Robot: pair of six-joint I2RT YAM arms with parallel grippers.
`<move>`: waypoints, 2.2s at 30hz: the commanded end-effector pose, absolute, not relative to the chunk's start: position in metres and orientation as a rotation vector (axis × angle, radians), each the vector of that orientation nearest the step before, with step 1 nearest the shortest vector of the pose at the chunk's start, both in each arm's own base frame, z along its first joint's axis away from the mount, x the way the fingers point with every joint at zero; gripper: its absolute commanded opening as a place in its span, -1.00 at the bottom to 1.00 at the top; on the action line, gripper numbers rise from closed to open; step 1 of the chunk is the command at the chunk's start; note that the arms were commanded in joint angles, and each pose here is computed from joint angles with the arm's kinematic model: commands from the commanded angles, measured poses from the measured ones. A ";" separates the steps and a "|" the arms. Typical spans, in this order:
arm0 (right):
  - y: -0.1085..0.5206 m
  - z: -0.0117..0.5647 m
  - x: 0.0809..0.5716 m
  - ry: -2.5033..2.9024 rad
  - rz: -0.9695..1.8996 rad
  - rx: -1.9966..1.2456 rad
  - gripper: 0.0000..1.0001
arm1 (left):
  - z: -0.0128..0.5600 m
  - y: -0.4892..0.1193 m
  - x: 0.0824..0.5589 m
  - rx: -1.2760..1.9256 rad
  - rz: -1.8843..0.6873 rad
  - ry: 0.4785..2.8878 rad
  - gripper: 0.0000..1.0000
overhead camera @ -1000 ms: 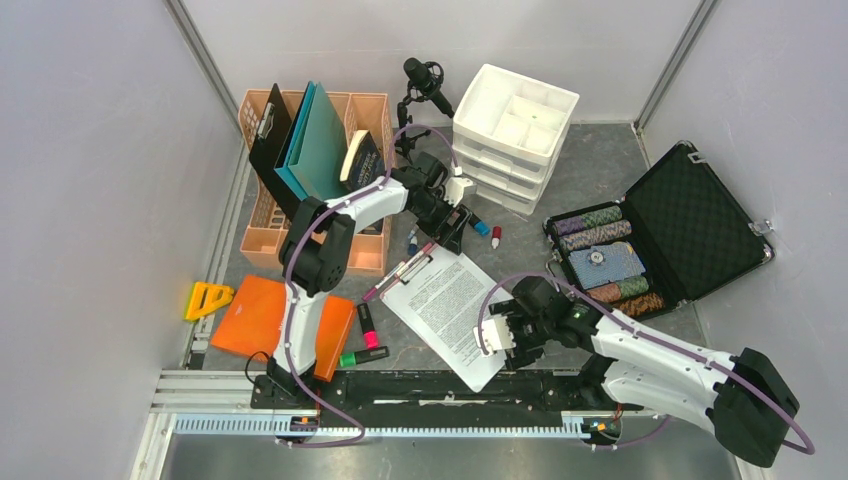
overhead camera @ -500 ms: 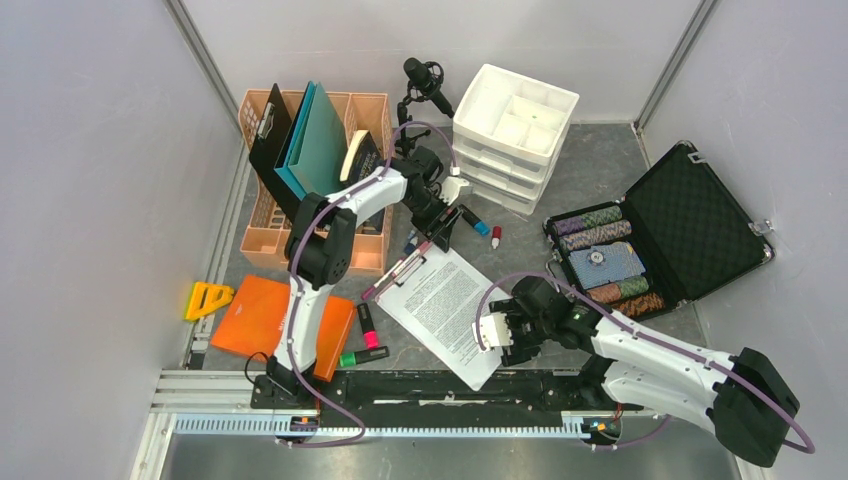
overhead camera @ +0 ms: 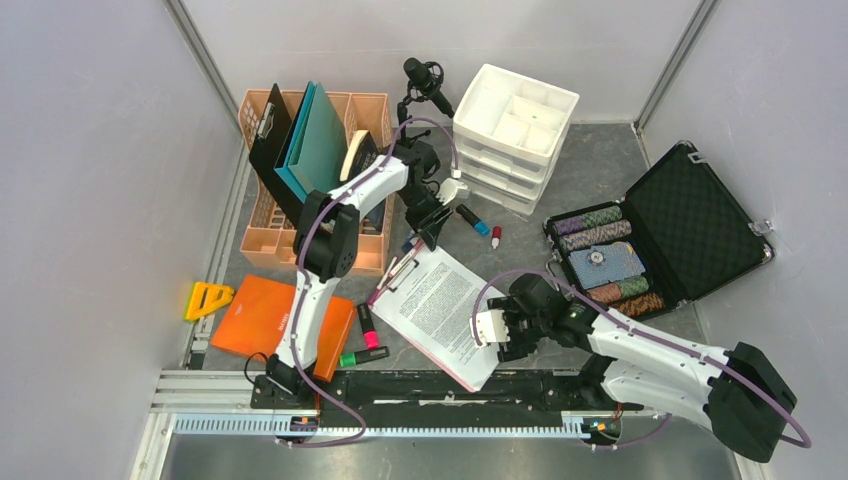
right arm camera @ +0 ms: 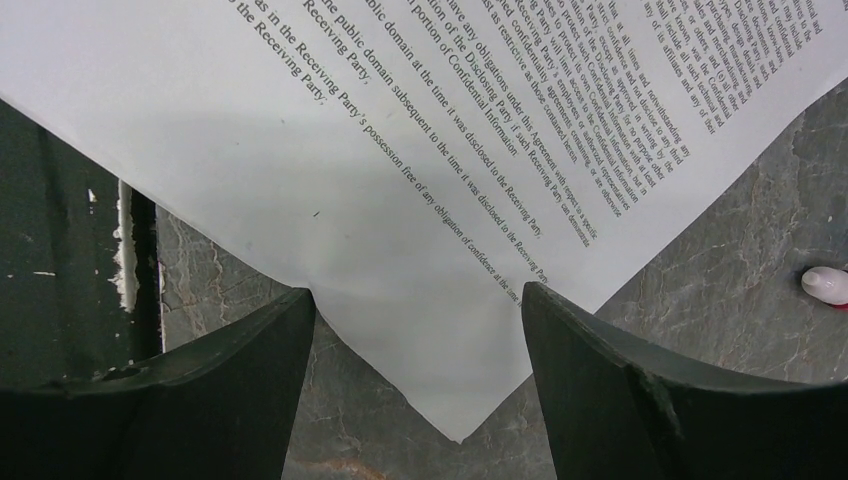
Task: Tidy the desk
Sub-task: Pick up the folder from the center of the board.
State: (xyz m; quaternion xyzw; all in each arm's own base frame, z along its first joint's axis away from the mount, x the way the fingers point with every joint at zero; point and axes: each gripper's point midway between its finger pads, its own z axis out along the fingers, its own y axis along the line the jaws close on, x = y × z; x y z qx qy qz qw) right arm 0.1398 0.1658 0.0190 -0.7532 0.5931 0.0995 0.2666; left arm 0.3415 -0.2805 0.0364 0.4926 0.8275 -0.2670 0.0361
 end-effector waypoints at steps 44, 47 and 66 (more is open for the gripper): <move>0.116 -0.021 0.149 1.766 -0.014 -2.100 0.59 | 0.079 -0.274 0.278 1.748 -1.152 2.604 -0.21; 0.116 -0.020 0.149 1.765 -0.014 -2.097 0.59 | 0.075 -0.269 0.295 1.699 -0.998 2.616 0.05; 0.125 0.018 0.159 1.639 -0.017 -2.053 0.70 | 0.093 -0.161 0.254 1.191 -0.542 2.790 0.85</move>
